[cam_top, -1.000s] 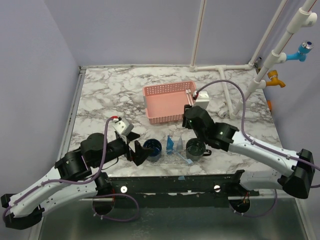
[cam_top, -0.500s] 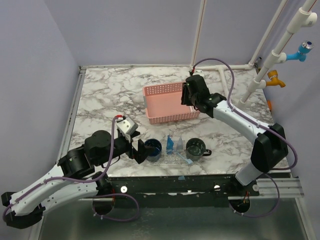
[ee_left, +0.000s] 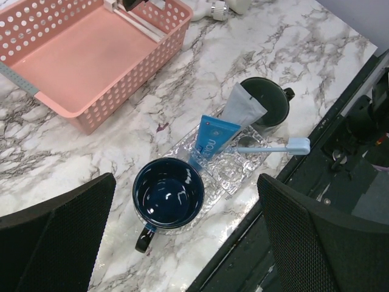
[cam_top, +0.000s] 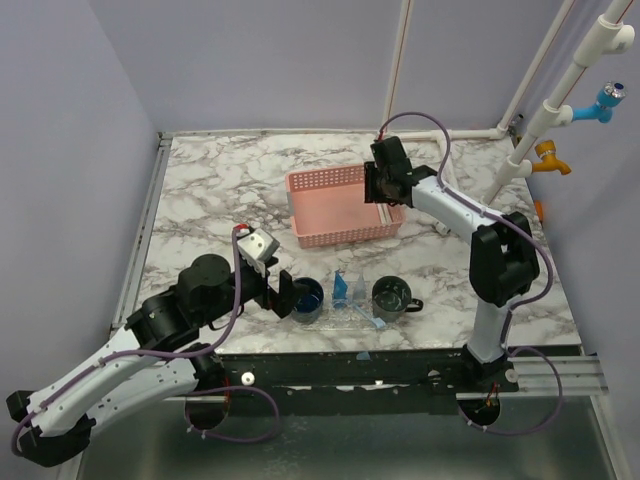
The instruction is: Prepare toiletry sets of a toothbrush and toothpaste on the tray
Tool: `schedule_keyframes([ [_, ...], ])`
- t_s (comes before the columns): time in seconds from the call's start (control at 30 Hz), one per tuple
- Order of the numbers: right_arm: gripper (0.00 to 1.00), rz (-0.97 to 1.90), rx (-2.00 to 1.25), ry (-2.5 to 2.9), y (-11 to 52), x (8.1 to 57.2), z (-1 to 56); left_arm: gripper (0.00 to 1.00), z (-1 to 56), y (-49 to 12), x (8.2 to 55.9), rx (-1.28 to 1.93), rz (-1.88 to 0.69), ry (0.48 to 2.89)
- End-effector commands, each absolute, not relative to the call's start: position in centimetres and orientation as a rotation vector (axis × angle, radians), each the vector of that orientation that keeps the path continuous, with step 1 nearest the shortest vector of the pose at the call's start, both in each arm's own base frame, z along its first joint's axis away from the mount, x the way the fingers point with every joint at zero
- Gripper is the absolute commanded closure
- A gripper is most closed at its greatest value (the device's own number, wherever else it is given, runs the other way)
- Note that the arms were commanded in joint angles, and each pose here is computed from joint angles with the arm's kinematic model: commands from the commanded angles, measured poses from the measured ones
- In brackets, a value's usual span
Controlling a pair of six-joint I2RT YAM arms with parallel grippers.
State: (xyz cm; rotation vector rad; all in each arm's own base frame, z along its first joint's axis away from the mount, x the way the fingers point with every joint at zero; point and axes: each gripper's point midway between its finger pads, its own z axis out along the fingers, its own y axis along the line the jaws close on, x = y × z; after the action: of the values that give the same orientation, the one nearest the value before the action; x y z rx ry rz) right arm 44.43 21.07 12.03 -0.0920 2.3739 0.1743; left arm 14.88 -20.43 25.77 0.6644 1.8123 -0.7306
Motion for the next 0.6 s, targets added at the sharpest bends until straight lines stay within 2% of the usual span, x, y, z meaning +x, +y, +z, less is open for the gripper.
schedule_keyframes([
  [0.0, 0.52, 0.135, -0.152, 2.447, 20.7, 44.9, 10.0, 0.01, 24.9, -20.9, 15.2, 0.677, -0.753, 1.812],
  [0.57, 0.48, -0.054, -0.172, 2.558, 19.5, 47.4, 4.8, 0.01, 24.0, -20.7, 15.9, 0.689, -0.762, 1.843],
])
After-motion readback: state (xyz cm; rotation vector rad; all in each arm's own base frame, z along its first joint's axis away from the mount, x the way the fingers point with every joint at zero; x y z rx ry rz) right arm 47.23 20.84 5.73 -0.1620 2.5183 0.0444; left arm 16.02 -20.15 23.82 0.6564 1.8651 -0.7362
